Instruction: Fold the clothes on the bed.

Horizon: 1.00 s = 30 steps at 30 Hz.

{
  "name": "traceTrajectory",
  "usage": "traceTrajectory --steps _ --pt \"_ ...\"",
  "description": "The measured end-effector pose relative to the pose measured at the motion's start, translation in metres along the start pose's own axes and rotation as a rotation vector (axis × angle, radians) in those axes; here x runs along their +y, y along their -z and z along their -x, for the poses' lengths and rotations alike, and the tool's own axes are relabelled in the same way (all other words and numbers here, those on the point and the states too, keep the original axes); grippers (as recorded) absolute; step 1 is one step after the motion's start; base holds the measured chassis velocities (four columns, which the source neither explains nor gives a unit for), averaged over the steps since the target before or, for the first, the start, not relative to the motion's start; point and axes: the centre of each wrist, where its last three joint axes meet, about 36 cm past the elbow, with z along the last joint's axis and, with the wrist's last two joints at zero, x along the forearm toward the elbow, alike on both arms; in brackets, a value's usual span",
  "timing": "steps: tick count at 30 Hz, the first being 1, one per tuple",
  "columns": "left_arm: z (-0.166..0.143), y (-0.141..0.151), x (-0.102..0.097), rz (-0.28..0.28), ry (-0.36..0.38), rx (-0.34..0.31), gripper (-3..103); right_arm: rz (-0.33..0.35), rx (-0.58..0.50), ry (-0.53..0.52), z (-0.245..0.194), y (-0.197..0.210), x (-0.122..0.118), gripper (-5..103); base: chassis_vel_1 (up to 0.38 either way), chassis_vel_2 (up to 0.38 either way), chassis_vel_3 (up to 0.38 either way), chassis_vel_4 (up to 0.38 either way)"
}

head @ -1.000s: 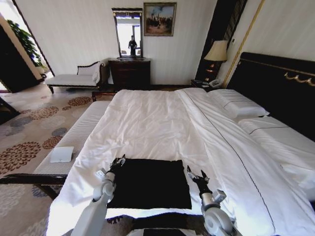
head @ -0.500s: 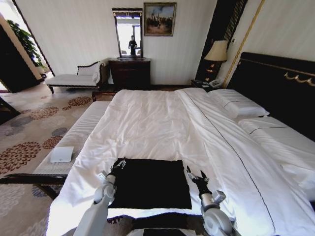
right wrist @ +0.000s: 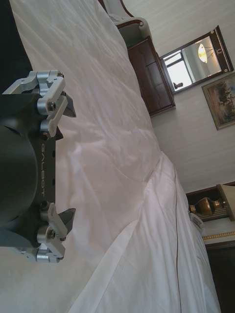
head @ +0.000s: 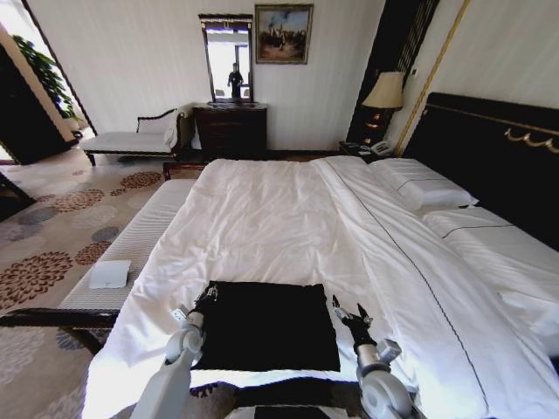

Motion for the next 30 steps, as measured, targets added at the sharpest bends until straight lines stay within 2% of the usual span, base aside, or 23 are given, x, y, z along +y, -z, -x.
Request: traceTrajectory --steps 1,3,4,6,10,15,17,24,30 --pt "0.0 0.0 0.0 0.0 0.0 -0.001 8 0.0 0.0 -0.002 0.0 0.0 0.0 100 0.0 0.0 0.0 0.0" --pt "0.0 0.001 0.0 0.0 0.0 -0.002 8 -0.001 0.0 -0.005 0.001 0.0 0.0 100 0.0 0.0 0.0 0.0" --pt "0.0 0.001 0.0 -0.001 0.001 -0.004 3 -0.002 -0.001 -0.008 0.001 0.0 -0.001 100 0.0 0.0 0.0 0.0" --pt "0.0 0.003 0.0 -0.002 -0.001 -0.01 0 -0.001 -0.005 -0.016 0.005 0.001 -0.002 100 0.0 0.0 0.0 0.0" --pt "-0.002 0.007 0.0 -0.002 -0.004 -0.018 0 0.016 -0.013 -0.003 0.016 0.005 -0.006 100 0.0 0.0 0.0 0.0" --pt "-0.004 0.014 0.002 -0.005 -0.005 -0.033 0 0.059 0.013 0.074 0.043 0.012 -0.019 100 0.0 0.0 0.0 0.0" --pt "-0.006 0.017 0.004 -0.004 -0.003 -0.038 0 0.095 0.042 0.126 0.057 0.013 -0.027 100 0.0 0.0 0.0 0.0" --pt "-0.015 0.012 0.005 -0.002 0.004 -0.035 0 0.168 0.105 0.276 0.101 -0.006 -0.064 100 0.0 0.0 0.0 0.0" --pt "-0.019 0.008 0.002 -0.002 0.002 -0.033 0 0.188 0.136 0.318 0.119 -0.023 -0.078 100 0.0 0.0 0.0 0.0"
